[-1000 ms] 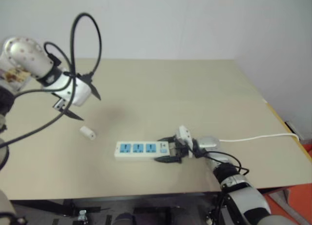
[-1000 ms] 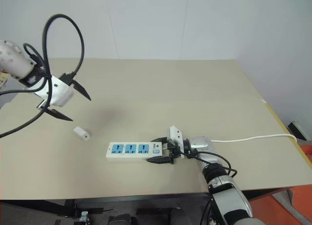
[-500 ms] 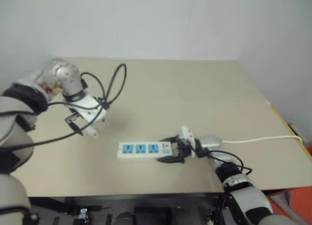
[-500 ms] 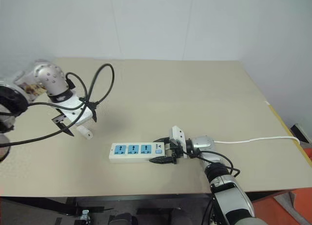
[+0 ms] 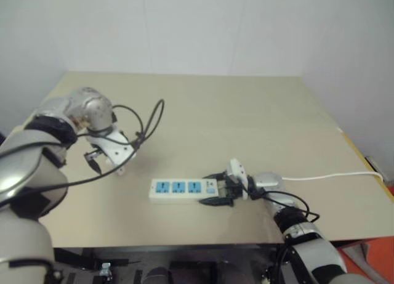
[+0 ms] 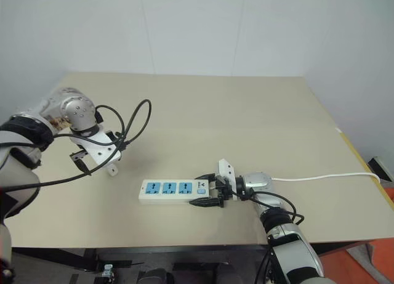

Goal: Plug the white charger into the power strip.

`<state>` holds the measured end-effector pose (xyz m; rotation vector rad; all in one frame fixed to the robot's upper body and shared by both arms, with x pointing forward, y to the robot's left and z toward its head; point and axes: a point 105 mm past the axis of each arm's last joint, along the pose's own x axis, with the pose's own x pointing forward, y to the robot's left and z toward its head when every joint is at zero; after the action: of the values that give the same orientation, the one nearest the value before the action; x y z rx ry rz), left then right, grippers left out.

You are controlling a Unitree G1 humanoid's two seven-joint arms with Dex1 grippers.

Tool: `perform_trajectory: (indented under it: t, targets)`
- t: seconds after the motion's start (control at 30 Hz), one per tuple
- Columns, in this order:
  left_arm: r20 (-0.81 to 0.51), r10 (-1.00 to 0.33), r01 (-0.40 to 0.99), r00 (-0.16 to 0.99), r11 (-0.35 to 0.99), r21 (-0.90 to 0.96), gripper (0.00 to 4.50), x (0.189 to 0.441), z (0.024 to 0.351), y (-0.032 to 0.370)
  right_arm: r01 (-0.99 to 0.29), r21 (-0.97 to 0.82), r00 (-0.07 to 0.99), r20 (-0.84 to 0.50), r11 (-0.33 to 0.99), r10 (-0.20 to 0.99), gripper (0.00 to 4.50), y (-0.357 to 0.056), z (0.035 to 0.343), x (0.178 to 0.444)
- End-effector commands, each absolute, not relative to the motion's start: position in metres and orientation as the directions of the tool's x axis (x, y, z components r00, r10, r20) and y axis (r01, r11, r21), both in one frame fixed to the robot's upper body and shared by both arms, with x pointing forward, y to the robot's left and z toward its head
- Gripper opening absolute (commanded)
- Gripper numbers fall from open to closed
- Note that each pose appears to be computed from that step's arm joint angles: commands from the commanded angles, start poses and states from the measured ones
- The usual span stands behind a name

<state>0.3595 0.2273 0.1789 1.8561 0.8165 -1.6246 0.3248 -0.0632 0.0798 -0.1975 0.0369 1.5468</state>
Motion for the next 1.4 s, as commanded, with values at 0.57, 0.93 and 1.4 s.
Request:
perform_trajectory:
  t: [0.57, 0.93, 1.4]
  targets:
    - [-0.981, 0.054, 0.791, 0.188, -0.600, 0.118, 4.50, 0.378, 0.151, 0.221, -0.994, -0.101, 0.062, -0.119, 0.050, 0.991, 3.41, -0.065, 0.083, 0.322]
    - [-0.973, 0.071, 0.801, 0.220, -0.582, 0.138, 4.12, 0.385, 0.146, 0.223, -0.992, -0.100, 0.092, -0.121, 0.080, 0.988, 3.41, -0.071, 0.083, 0.320]
    - [-0.981, 0.011, 0.814, 0.192, -0.560, 0.153, 1.03, 0.381, 0.157, 0.219, -0.990, -0.110, 0.105, -0.126, 0.091, 0.986, 3.41, -0.070, 0.083, 0.323]
